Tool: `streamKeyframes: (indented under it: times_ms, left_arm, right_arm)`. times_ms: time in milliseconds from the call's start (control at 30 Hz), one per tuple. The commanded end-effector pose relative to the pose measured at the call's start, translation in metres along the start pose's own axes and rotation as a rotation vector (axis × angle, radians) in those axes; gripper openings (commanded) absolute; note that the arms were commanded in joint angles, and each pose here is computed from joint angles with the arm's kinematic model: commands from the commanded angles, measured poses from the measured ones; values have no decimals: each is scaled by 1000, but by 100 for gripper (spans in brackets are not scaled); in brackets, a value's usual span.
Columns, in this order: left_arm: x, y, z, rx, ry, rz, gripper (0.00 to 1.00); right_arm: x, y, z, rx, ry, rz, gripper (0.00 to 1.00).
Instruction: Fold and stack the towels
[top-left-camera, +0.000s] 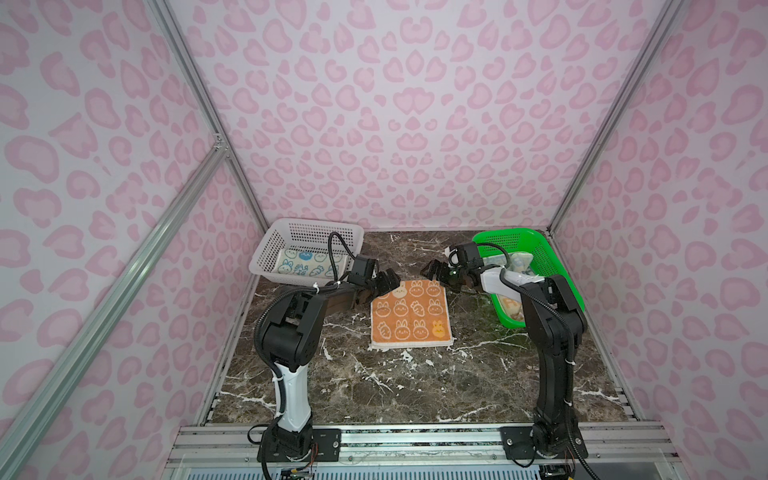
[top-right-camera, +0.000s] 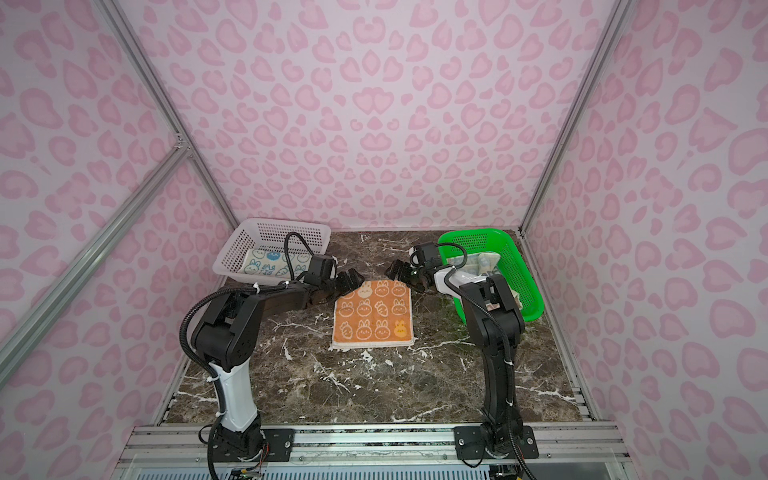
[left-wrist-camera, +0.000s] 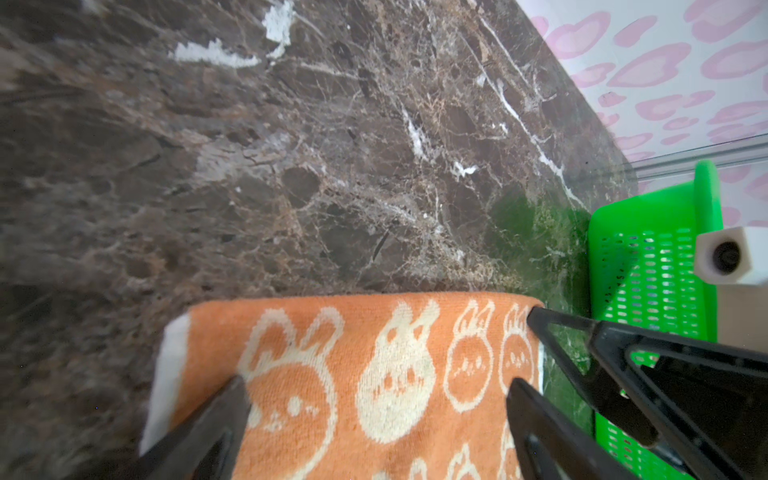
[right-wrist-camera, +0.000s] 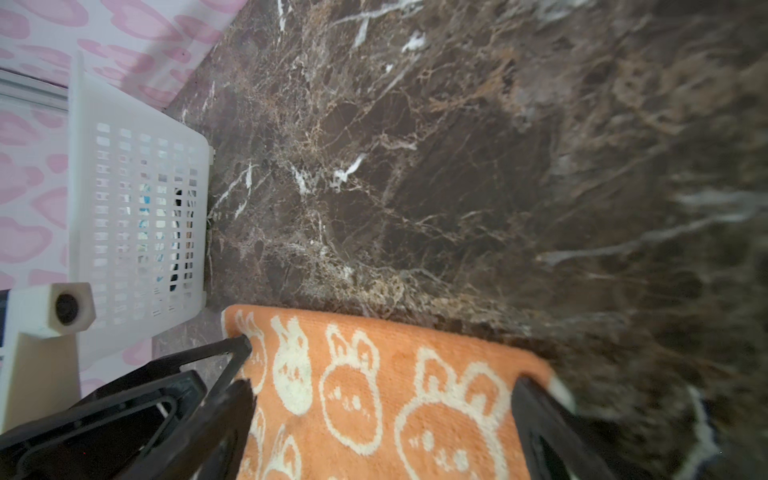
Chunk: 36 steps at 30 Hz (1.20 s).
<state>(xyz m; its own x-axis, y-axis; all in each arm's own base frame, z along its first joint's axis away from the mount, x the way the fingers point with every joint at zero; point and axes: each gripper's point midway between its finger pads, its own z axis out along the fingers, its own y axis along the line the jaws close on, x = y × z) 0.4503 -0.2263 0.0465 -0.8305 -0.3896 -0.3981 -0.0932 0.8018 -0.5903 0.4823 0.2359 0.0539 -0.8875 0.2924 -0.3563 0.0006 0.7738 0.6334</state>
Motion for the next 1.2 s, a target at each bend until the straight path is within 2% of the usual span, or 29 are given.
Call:
streamKeyframes:
  times_ms: [0,167,433,700,933,1100,1167]
  left_arm:
    - [20,21,-11,-139,74,29,98]
    - [5,-7,-35,-125,9,149,98]
    - [-6,-20,-55,-158,-55,316,98]
    - [-4,-24,-60,-160,-55,433,98]
    - [-3,-32,-57,-205,-85,578,98]
    - [-4,-20,-46,-284,-62,581,98]
    - [-3,-16,-43,-304,-43,576,98]
  right_arm:
    - [4,-6,-12,63,21,-47,99]
    - [-6,-2,-28,130,24,-171,99]
    - [-11,-25,-13,292,114,-310,99]
    - [-10,-42,0,347,153,-358,76]
    - [-4,-47,9,334,185,-355,58]
    - [-1,-49,10,331,193,-345,45]
    - [1,-50,9,329,192,-340,45]
